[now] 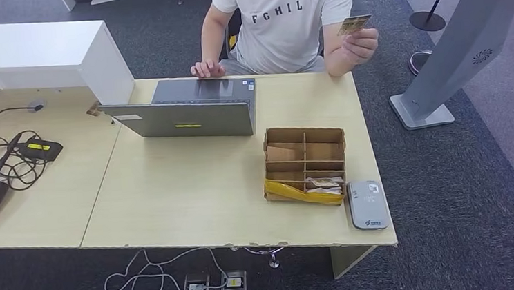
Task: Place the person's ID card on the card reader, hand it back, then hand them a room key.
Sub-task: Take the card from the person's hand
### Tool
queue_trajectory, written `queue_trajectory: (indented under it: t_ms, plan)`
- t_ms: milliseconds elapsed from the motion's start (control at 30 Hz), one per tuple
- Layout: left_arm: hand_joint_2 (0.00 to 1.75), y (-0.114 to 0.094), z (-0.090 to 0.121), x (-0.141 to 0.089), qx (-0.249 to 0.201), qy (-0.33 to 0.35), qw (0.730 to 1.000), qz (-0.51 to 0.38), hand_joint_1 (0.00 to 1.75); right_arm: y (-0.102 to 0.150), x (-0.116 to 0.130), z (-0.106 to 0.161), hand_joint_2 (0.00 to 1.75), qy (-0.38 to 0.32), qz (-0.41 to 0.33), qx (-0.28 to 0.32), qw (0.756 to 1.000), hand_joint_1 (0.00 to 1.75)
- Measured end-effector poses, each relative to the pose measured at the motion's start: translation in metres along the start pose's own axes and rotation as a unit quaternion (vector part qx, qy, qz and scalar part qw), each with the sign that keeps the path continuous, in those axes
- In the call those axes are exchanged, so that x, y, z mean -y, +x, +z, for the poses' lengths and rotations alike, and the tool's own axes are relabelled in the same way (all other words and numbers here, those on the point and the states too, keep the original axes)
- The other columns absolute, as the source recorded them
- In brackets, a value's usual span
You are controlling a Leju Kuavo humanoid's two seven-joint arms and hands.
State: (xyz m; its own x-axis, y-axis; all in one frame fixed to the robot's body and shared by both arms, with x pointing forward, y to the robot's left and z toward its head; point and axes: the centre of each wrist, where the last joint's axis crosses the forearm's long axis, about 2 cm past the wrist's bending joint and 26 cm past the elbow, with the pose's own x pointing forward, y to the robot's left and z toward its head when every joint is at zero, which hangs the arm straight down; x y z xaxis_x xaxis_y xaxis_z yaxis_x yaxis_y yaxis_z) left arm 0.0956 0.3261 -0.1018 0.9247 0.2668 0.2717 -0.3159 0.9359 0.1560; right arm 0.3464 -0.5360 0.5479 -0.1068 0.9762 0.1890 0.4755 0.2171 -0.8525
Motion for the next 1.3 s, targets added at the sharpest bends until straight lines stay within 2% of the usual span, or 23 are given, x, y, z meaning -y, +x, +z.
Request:
queue_trajectory:
  t_ms: [167, 333, 533, 800, 1300]
  plan:
    - [0.00, 0.000, 0.000, 0.001, 0.000, 0.001, 1.000, -0.004, 0.00, 0.037, -0.048, 0.002, 1.75, 0.062, 0.030, 0.037, 0.997, 0.00]
    - [0.00, 0.000, 0.000, 0.001, -0.003, 0.001, 1.000, -0.007, 0.00, 0.050, -0.116, 0.024, 1.75, 0.154, 0.036, 0.060, 0.986, 0.00]
    - [0.00, 0.000, 0.000, 0.001, -0.007, 0.001, 1.000, -0.013, 0.00, 0.058, -0.169, 0.054, 1.75, 0.225, 0.033, 0.074, 0.971, 0.00]
    - [0.00, -0.001, 0.000, 0.001, -0.005, -0.005, 1.000, -0.021, 0.00, 0.051, -0.192, 0.080, 1.75, 0.242, 0.024, 0.068, 0.968, 0.00]
    - [0.00, 0.000, 0.000, 0.000, -0.002, -0.008, 1.000, -0.026, 0.00, 0.041, -0.186, 0.084, 1.75, 0.213, 0.044, 0.060, 0.974, 0.00]
